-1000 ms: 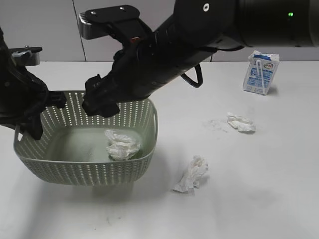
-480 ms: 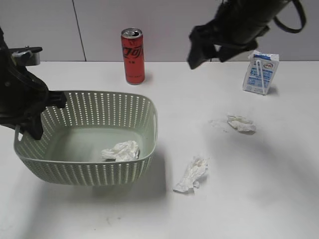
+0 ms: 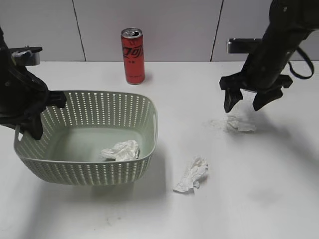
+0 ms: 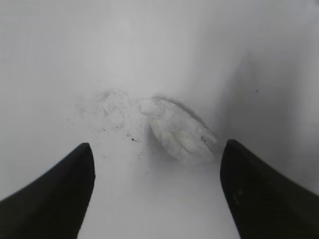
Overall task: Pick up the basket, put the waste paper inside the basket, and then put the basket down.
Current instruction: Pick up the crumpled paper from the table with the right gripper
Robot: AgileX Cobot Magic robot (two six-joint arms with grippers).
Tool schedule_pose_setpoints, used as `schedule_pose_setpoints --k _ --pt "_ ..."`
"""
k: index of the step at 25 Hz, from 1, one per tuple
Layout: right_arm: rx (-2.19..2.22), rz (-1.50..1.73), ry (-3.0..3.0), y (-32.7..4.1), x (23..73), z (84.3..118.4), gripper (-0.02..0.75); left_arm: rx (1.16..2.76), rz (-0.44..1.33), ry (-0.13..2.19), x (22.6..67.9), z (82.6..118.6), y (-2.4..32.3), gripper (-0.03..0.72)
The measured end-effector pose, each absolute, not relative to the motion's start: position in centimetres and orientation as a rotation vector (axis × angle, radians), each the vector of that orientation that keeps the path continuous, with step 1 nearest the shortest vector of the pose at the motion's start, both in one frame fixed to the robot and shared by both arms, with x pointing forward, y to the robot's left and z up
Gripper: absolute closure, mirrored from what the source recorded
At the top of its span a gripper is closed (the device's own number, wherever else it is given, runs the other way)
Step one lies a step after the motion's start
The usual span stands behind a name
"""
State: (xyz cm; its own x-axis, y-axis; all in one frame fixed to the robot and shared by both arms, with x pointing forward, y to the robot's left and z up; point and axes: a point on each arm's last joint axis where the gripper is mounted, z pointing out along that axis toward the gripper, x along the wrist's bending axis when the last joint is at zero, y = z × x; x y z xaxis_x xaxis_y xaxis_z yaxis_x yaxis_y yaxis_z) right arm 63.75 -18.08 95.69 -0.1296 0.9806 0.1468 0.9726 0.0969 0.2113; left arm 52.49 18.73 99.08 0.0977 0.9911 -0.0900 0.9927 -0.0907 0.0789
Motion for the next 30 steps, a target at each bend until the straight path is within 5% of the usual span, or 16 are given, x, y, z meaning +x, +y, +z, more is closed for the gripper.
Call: schedule_pose_setpoints --k 6,13,16,24,30 --pt "2.131 0.225 2.347 -18.0 64.2 90.1 0.147 2.235 -0.020 2.033 52.5 99.1 18.7 0.683" --pt "2.096 0.183 2.350 -18.3 64.5 88.4 0.215 2.234 -0.019 2.032 52.5 99.1 18.7 0.683" --pt "2.080 0.195 2.344 -18.3 64.7 88.4 0.312 2.234 -0.019 2.032 52.5 99.1 18.7 0.683" --pt "2.062 0.220 2.336 -18.3 64.9 88.4 0.721 2.232 -0.017 2.031 52.5 99.1 18.7 0.683" --pt "1.990 0.274 2.360 -18.2 64.8 90.3 0.746 2.232 -0.016 2.030 52.5 99.1 18.7 0.683"
